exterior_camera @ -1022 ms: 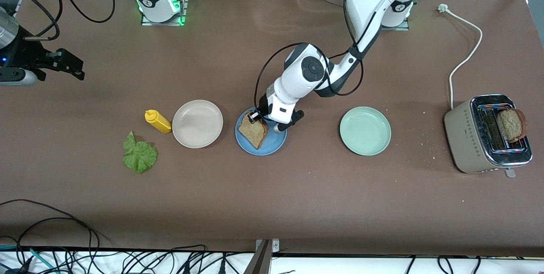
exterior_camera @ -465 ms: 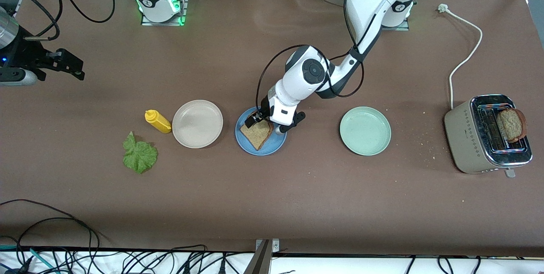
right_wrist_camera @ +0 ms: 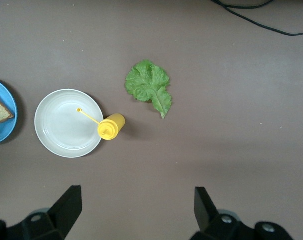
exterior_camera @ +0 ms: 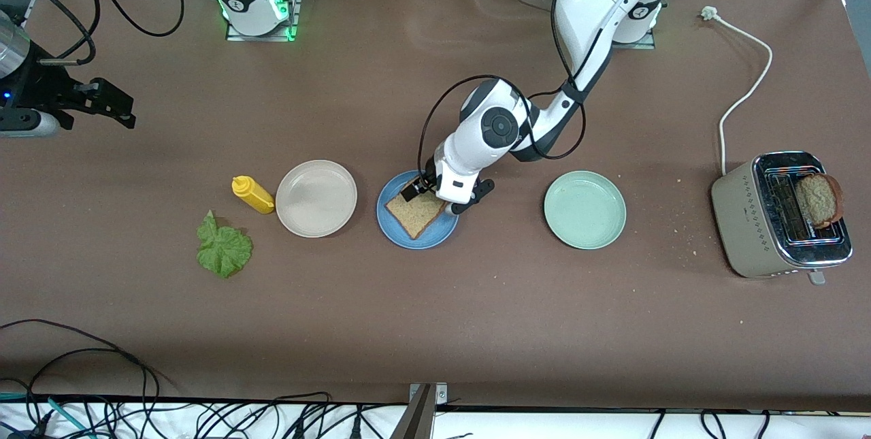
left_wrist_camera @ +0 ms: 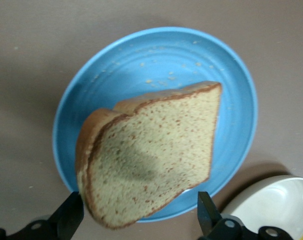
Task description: Make sandwich in blue plate with both arms
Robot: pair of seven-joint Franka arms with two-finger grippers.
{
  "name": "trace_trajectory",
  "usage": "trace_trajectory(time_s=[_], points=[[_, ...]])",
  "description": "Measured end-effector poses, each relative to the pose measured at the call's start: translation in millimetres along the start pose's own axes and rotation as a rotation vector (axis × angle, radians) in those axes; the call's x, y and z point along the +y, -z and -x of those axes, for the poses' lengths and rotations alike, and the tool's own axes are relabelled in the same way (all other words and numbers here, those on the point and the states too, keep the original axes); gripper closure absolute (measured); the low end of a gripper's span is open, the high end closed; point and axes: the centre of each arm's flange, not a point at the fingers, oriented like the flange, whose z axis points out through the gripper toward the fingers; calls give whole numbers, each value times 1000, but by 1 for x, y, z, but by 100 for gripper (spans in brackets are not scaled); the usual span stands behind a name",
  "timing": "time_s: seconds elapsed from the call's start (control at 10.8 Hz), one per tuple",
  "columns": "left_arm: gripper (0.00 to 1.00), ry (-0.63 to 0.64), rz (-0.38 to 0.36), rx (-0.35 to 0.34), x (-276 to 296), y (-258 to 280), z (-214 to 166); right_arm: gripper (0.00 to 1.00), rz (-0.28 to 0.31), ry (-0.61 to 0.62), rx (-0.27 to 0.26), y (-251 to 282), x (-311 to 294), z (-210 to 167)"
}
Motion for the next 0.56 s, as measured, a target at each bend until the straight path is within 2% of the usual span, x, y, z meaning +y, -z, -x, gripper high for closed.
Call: trace_trajectory(time_s=[0.37, 0.56], points=[[0, -28, -150, -40, -15, -9, 4, 0, 0, 0, 0, 0, 0, 0], [0, -41, -242, -48, -17, 14, -7, 0, 0, -1, 0, 0, 0, 0]])
